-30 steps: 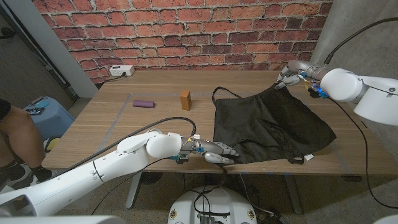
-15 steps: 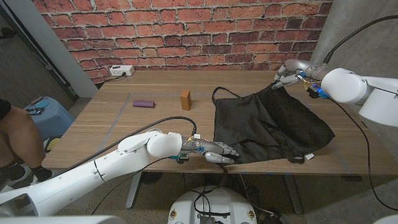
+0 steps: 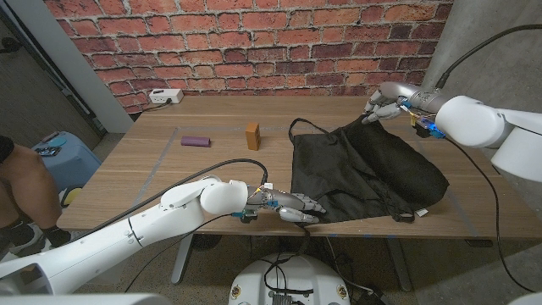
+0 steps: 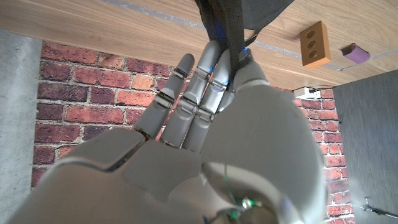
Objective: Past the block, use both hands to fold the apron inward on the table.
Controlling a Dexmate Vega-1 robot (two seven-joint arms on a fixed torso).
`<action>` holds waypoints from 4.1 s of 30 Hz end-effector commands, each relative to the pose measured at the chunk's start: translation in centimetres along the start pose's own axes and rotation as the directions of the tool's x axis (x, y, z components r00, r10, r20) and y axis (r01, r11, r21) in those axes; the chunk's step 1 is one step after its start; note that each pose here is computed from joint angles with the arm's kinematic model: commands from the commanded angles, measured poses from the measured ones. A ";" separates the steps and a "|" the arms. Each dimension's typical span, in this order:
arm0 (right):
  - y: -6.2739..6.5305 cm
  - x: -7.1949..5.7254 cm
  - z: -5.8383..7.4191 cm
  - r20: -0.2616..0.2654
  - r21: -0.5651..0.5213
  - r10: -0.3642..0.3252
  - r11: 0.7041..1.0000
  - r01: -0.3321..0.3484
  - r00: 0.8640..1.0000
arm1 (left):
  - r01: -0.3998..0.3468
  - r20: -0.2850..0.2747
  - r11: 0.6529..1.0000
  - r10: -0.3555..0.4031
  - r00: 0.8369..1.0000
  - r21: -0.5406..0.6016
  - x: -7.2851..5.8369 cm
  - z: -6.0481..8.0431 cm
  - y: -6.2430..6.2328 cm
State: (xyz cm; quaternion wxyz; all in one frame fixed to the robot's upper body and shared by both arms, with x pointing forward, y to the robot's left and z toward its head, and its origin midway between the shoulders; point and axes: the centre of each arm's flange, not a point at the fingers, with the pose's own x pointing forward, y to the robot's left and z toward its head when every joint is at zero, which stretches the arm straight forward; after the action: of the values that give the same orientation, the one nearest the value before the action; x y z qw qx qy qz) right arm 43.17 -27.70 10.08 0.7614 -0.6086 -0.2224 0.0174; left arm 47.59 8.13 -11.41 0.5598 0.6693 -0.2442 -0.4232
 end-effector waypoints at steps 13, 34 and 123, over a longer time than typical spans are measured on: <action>0.9 0.0 3.1 0.111 0.036 0.044 0.998 -0.049 0.993 | -0.017 0.009 1.000 0.017 1.000 -0.009 -0.6 -0.1 -0.3; 1.7 0.8 5.6 0.166 0.017 0.098 0.995 -0.102 0.981 | -0.019 0.019 1.000 0.020 1.000 -0.024 -0.6 -0.8 -0.4; 14.0 11.5 7.3 0.280 0.276 0.404 0.835 -0.476 0.871 | -0.028 0.018 0.998 0.029 0.999 -0.056 -1.8 -2.1 -0.3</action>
State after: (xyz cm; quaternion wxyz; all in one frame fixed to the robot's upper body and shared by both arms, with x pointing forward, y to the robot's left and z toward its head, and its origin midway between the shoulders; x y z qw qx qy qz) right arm 53.67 -14.29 2.07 0.7946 -0.5152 -0.1530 0.2825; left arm 48.59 10.50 -11.67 0.5811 0.6444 -0.2487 -0.4303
